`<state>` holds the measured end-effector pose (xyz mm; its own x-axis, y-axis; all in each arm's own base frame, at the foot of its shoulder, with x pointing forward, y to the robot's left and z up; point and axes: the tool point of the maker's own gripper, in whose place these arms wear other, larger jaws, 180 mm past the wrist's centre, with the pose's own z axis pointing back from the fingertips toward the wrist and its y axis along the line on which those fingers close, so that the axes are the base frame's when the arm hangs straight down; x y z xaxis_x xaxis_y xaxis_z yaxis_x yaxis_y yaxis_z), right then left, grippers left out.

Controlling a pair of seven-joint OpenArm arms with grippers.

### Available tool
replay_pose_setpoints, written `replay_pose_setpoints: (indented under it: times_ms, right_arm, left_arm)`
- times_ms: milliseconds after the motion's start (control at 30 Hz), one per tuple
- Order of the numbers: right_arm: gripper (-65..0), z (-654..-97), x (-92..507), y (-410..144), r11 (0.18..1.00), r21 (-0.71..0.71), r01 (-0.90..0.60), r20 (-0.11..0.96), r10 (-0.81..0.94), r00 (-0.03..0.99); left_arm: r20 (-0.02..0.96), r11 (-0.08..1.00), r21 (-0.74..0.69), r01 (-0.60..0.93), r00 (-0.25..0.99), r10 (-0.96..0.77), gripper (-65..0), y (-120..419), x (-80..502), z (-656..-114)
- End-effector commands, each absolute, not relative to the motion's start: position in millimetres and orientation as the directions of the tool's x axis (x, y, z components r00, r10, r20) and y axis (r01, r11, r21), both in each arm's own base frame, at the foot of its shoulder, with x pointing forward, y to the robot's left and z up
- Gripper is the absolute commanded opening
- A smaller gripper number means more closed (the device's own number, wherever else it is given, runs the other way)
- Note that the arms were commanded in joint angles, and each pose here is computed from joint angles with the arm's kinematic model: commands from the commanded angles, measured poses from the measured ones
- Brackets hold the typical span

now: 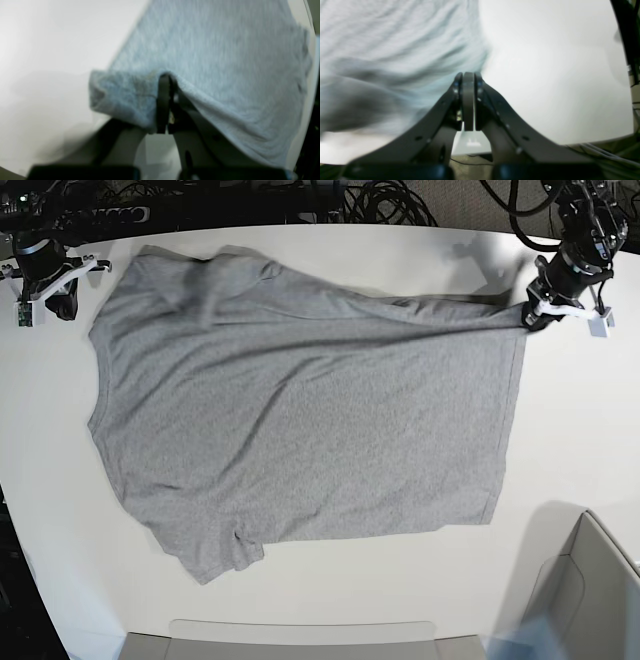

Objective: Fold the T-shirt properly
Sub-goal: 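Pull the grasped shirt edge away from the hem with both grippers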

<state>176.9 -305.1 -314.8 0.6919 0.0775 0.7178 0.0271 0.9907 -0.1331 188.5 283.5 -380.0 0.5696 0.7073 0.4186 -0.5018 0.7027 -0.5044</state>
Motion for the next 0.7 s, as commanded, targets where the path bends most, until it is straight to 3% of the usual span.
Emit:
replay_pose_setpoints:
  times_ms: [0, 400, 667]
  right_arm:
    - [-65.0, -301, 191, -302, 0.988, -0.156, 0.003, 0.75, 0.116, 0.651]
    - [-65.0, -306, 236, -269, 0.961, -0.253, -0.115, 0.715, 0.265, 0.647]
    - [-65.0, -335, 178, -228, 0.984, -0.035, -0.174, 0.697, 0.149, 0.701]
  left_arm:
    - [0.437, 0.705, -0.511, -0.492, 0.558, 0.706, -65.0, 287, 195, -371]
    - [0.361, 0.659, -0.589, -0.468, 0.578, 0.732, -65.0, 257, 244, -357]
    - [0.358, 0.658, -0.589, -0.47, 0.578, 0.733, -65.0, 256, 243, -358]
